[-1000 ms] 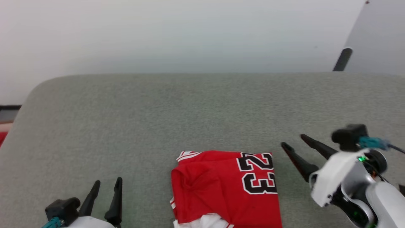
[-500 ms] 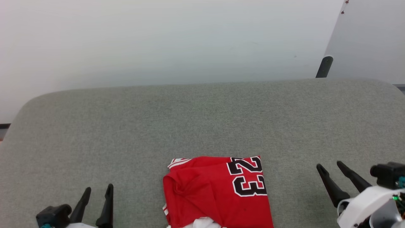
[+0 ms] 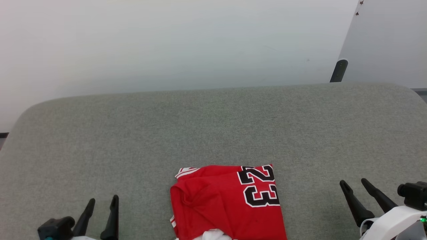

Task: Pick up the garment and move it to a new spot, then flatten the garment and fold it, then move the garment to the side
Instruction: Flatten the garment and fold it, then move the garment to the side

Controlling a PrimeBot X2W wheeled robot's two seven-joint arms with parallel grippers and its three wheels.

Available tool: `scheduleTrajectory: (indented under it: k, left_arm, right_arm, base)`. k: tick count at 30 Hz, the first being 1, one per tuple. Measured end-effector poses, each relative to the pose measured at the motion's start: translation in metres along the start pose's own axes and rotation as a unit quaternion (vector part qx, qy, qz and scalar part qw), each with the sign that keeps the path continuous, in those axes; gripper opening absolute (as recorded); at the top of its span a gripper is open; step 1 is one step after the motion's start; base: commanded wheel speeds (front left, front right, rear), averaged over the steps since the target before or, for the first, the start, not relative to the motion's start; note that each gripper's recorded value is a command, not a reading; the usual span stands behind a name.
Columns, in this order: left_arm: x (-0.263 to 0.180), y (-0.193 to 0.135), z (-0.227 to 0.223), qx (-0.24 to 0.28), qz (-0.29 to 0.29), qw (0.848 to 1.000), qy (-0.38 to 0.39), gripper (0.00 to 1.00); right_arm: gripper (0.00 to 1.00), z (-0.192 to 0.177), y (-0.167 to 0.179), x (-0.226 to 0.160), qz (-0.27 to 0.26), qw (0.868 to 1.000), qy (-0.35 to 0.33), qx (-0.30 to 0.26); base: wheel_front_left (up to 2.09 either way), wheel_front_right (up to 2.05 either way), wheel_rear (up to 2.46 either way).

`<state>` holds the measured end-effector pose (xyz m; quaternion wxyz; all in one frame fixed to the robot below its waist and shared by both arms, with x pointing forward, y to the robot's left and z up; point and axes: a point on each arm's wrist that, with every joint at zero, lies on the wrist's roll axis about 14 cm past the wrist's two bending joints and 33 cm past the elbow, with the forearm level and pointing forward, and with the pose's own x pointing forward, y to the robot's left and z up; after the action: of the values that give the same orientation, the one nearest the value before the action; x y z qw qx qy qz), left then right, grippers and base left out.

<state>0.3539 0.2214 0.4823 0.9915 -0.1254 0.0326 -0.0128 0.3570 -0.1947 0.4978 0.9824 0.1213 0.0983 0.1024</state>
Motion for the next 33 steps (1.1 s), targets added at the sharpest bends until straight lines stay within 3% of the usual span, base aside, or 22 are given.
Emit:
scheduleTrajectory:
  k: [8,18,33]
  left_arm:
    - [-0.003,0.004,-0.001,0.019,0.002,1.000,0.002,1.00]
    - [-0.017,0.024,0.002,0.030,0.033,0.999,0.001,1.00]
    - [-0.033,0.048,-0.005,0.020,0.081,0.996,0.009,1.00]
  right_arm:
    - [1.00,-0.010,0.015,0.007,0.023,0.999,0.031,-0.008]
    - [1.00,-0.026,0.060,0.034,0.094,0.991,0.089,-0.031]
    - [1.00,-0.084,0.077,0.059,0.128,0.958,0.247,-0.064]
  base:
    - [0.00,0.00,0.00]
    - [0.00,0.00,0.00]
    - [0.00,0.00,0.00]
